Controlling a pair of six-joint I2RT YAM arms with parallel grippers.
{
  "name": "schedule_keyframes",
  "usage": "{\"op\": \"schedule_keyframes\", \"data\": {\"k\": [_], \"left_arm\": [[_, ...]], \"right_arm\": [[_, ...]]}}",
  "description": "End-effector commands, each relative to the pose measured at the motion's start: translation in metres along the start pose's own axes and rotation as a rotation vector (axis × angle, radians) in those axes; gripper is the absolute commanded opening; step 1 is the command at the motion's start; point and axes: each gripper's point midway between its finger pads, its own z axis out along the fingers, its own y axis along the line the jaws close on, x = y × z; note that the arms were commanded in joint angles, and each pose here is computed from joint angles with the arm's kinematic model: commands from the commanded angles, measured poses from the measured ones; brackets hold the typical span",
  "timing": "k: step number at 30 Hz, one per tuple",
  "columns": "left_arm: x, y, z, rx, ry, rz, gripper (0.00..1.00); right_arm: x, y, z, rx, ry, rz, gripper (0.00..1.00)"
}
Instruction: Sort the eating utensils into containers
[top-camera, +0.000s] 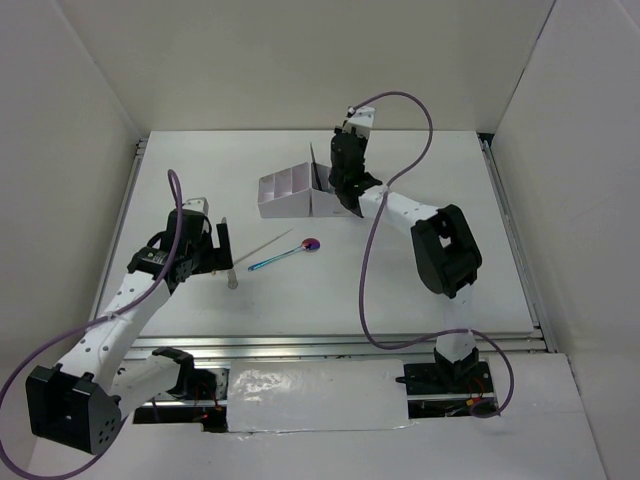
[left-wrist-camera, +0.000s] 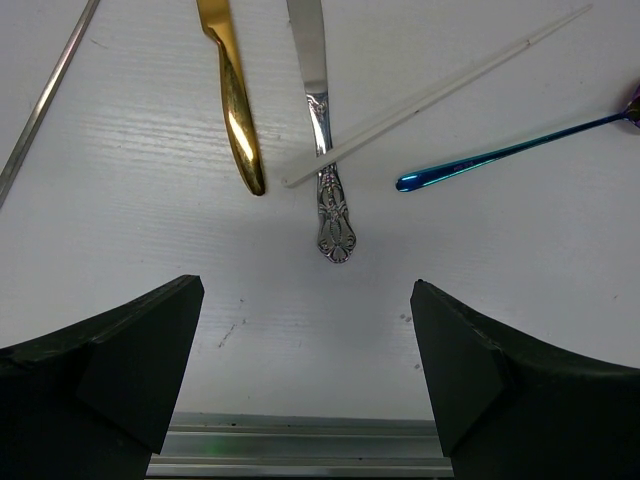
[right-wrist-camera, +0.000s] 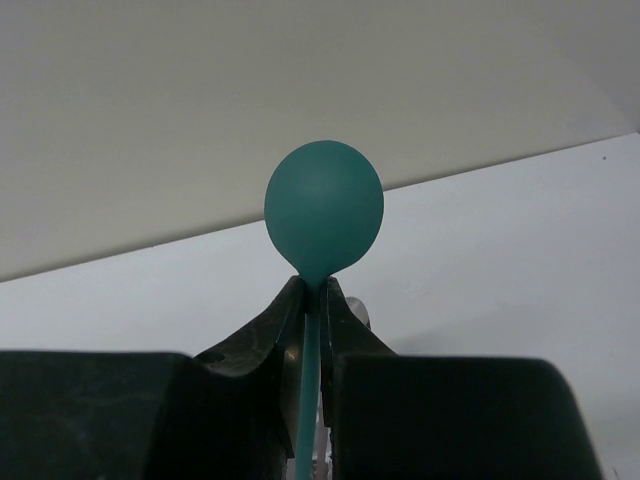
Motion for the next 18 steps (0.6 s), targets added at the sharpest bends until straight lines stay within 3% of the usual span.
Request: {"op": "schedule_keyframes", "data": {"k": [1, 8, 11, 14, 15, 18], "left_arm": [[-0.007, 0.0, -0.002, -0.005, -0.021, -0.02, 0.99], [-0.007, -0.002, -0.002, 0.008, -0.022, -0.015, 0.99], [-0.007, -0.002, -0.002, 0.01, -0.019, -0.014, 0.99], [-0.008, -0.002, -0.003, 0.012, -0.028, -0.016, 0.99], [-0.007, -0.002, -0.004, 0.012, -0.028, -0.016, 0.99], [-0.008, -0.003, -0.004, 0.015, -0.031, -0.016, 0.99]], "right_arm": [[0.01, 0.009, -0.005, -0.015, -0.001, 0.048, 0.0], [0.027, 0.016, -0.01, -0.039, 0.042, 0.039, 0.0], [0.037, 0.019, -0.013, -0.045, 0.058, 0.027, 0.05], [0.038, 0.023, -0.019, -0.061, 0.065, 0.018, 0.31], [0.037, 0.023, -0.02, -0.064, 0.065, 0.018, 0.46], [0.022, 0.023, -0.024, -0.063, 0.053, 0.019, 0.55]]}}
